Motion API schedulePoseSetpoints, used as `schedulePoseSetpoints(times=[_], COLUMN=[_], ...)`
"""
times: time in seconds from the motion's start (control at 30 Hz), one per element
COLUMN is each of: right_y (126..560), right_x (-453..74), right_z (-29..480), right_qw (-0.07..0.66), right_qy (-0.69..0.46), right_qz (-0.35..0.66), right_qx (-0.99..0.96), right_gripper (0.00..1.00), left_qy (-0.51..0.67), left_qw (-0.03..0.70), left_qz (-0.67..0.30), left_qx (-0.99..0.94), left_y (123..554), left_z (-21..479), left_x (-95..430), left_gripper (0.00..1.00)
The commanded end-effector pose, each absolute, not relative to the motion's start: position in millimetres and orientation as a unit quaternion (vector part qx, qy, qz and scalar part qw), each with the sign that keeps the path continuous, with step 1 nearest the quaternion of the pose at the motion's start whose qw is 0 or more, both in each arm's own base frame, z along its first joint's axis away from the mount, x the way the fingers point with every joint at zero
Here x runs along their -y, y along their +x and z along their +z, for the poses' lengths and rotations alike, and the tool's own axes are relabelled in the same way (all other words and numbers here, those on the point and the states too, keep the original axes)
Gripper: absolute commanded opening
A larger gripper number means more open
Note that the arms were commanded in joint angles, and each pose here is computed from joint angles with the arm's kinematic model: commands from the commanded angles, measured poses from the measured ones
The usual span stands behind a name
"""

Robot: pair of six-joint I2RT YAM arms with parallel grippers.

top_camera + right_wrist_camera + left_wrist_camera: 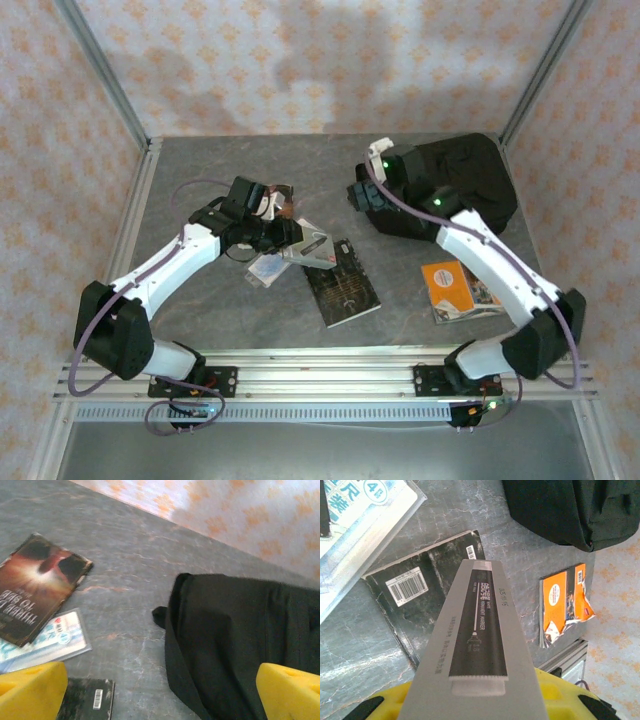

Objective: Pack the student bag
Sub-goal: Pass the loose stationery, then open the student bag at the top-right of the table.

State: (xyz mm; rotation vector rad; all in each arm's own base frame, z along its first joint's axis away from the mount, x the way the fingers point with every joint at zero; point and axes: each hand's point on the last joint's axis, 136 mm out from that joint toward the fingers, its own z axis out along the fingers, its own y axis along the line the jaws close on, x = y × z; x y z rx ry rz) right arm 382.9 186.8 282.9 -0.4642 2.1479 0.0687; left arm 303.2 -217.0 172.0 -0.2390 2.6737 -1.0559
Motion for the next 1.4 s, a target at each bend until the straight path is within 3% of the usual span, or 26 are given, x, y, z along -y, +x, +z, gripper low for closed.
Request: schedulePoseSetpoints(times=[0.0,0.1,0.23,0.37,0.5,0.83,1.03,1.13,1.2,1.37], right_y=[419,442,467,482,493,506,522,530,534,538], right_x=[-162,-136,-101,-67,-47,-90,-75,-62,-57,-61], right_z=[285,271,240,214,193,141,115,105,99,101], right_qw=[0.445,0.414,0.367,0.332,0.302,0.25,0.226,0.221,0.219,0.239], right_qy=[-0.078,-0.039,0.007,0.031,0.05,0.004,0.02,0.029,0.032,0.037], right_qz=[-0.012,-0.104,-0.152,-0.197,-0.191,-0.061,-0.1,-0.13,-0.143,-0.128], right_qx=[-0.892,-0.903,-0.918,-0.922,-0.933,-0.966,-0.969,-0.966,-0.965,-0.962], right_gripper=[0.98,1.0,1.0,0.94,0.84,0.78,0.82,0.79,0.66,0.11], left_qy=[-0.065,-0.063,-0.064,-0.068,-0.068,-0.068,-0.068,-0.068,-0.069,-0.07], left_qw=[0.158,0.158,0.159,0.158,0.156,0.153,0.15,0.147,0.147,0.145], left_qz=[-0.361,-0.357,-0.354,-0.356,-0.357,-0.36,-0.36,-0.359,-0.357,-0.356], left_qx=[-0.917,-0.918,-0.919,-0.919,-0.918,-0.918,-0.918,-0.919,-0.92,-0.921], left_y=[308,308,309,311,312,312,312,312,313,314], left_z=[189,189,187,185,184,181,179,177,176,174], left_x=[214,212,209,206,206,206,206,207,206,206], left_gripper=[0.26,0.26,0.26,0.26,0.26,0.26,0.26,0.26,0.26,0.26])
